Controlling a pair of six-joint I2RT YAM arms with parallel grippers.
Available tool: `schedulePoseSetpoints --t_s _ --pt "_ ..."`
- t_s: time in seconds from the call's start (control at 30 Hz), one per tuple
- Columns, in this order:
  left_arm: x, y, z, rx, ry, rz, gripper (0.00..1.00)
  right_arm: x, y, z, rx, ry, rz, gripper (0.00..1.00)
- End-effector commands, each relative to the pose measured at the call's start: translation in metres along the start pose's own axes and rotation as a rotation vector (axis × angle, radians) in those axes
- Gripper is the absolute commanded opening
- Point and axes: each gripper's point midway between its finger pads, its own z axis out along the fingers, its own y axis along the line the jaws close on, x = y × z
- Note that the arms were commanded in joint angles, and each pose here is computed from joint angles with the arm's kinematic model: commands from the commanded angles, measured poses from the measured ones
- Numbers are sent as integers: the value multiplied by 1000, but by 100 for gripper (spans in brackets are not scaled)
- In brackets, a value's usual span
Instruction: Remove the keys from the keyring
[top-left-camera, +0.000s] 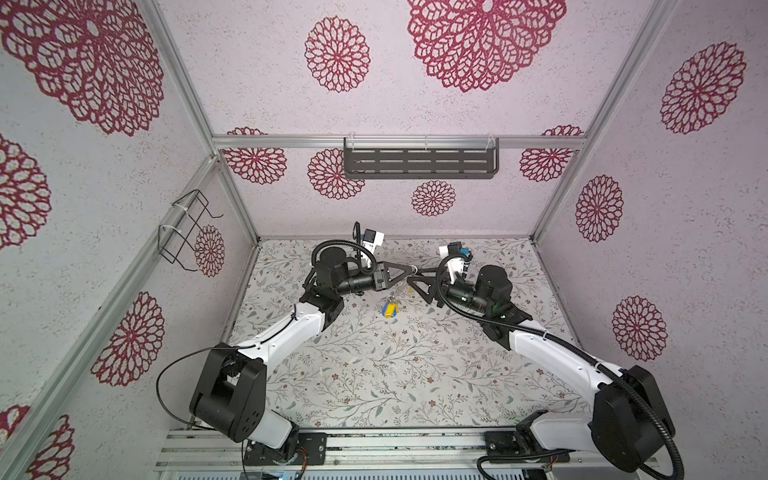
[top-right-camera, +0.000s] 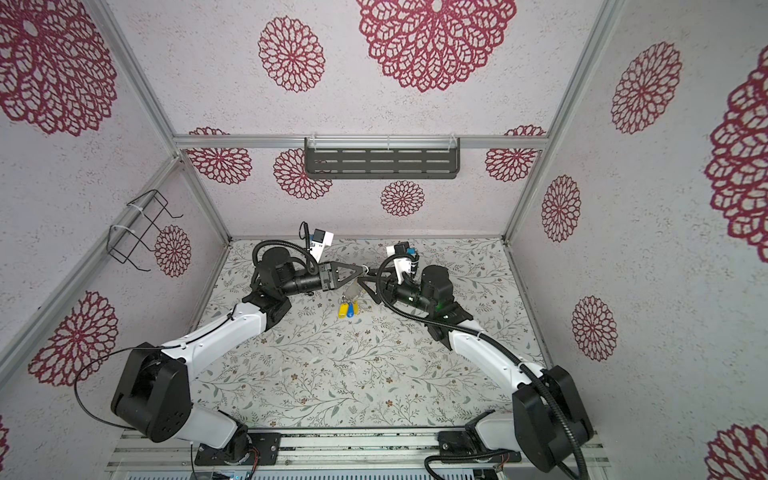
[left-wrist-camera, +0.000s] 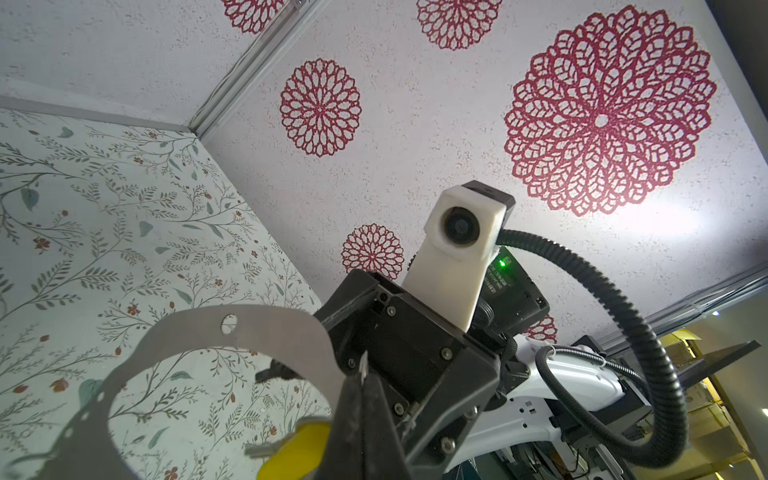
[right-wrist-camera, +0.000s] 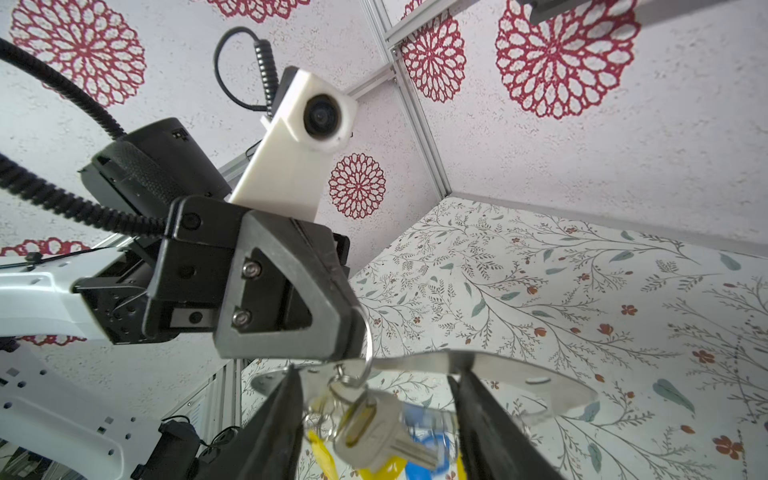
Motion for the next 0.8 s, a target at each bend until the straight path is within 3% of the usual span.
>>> schedulePoseSetpoints --t_s 0.0,0.3,0.5,0.63,0.77 --pt "-3 -27 5 87 20 53 0 -19 17 3 -61 -42 -52 51" --pt "-7 -32 6 107 19 60 0 -11 23 -1 -62 -35 -45 35" --pt "-4 -31 3 103 22 60 0 -13 18 -10 12 -31 -83 17" --pt "1 -16 -2 25 16 85 0 -13 15 -23 82 -20 -123 7" --pt "10 -8 -9 -61 0 189 0 -11 14 -33 128 9 -148 0"
